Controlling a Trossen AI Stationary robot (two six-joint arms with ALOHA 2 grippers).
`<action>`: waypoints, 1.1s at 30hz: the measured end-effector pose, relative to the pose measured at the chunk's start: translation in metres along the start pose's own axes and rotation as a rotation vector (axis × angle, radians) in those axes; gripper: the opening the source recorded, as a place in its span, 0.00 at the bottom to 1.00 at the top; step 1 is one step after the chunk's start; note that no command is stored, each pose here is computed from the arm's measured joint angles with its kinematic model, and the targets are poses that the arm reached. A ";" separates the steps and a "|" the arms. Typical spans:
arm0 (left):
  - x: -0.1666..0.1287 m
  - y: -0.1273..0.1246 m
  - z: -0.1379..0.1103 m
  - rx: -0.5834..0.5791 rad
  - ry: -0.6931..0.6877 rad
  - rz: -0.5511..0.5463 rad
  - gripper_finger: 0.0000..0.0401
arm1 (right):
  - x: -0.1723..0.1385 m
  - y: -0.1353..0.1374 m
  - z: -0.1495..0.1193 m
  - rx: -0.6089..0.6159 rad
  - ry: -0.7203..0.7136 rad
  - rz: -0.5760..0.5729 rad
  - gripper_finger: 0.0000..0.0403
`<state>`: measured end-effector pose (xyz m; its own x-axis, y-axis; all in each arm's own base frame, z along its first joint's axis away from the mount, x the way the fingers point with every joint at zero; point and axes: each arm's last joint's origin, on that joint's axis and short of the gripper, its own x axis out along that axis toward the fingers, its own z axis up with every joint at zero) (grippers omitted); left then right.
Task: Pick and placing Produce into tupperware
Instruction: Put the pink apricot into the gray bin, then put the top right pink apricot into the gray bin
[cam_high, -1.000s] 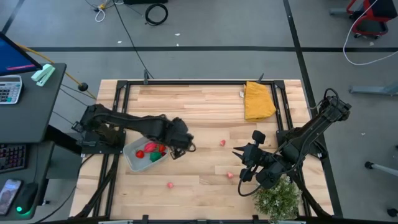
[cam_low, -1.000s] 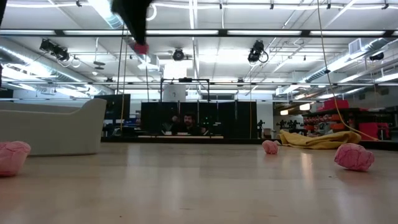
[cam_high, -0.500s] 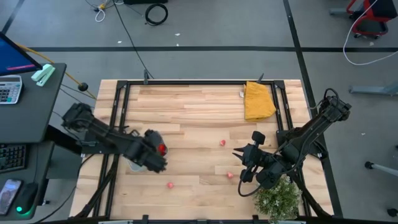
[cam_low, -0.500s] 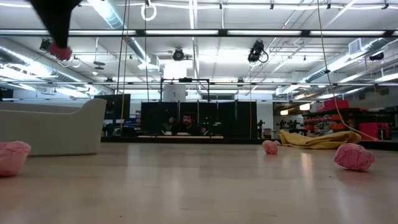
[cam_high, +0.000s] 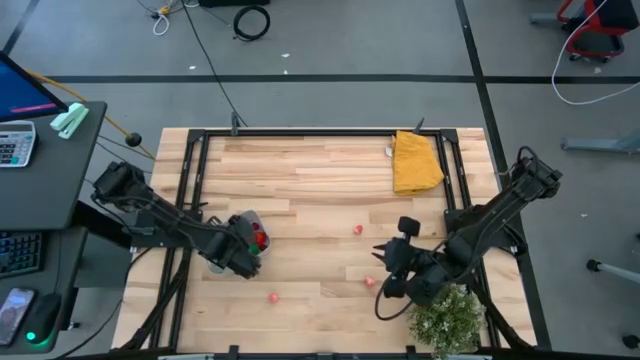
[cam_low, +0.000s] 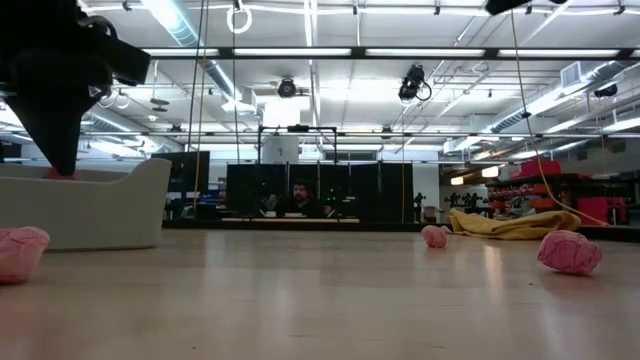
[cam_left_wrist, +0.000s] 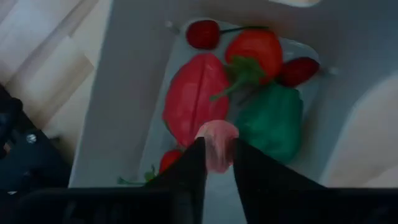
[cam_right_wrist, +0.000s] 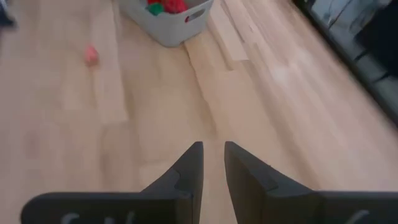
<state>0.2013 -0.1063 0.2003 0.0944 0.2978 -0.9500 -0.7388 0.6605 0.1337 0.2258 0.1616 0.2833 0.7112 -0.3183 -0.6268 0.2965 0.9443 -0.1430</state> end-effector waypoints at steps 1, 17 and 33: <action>0.000 0.001 0.001 -0.004 0.002 0.005 0.25 | 0.003 0.000 0.000 -0.048 0.005 -0.009 0.18; -0.070 -0.002 0.032 0.044 -0.044 -0.028 0.49 | 0.064 -0.044 0.016 0.023 0.283 -0.022 0.24; -0.092 -0.002 0.045 0.008 -0.083 -0.071 0.45 | 0.148 -0.065 -0.005 0.144 0.636 -0.041 0.52</action>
<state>0.2238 -0.1041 0.3005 0.2014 0.3060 -0.9305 -0.7230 0.6874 0.0695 0.3082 0.0540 0.1960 0.1942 -0.2003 -0.9603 0.4290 0.8977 -0.1005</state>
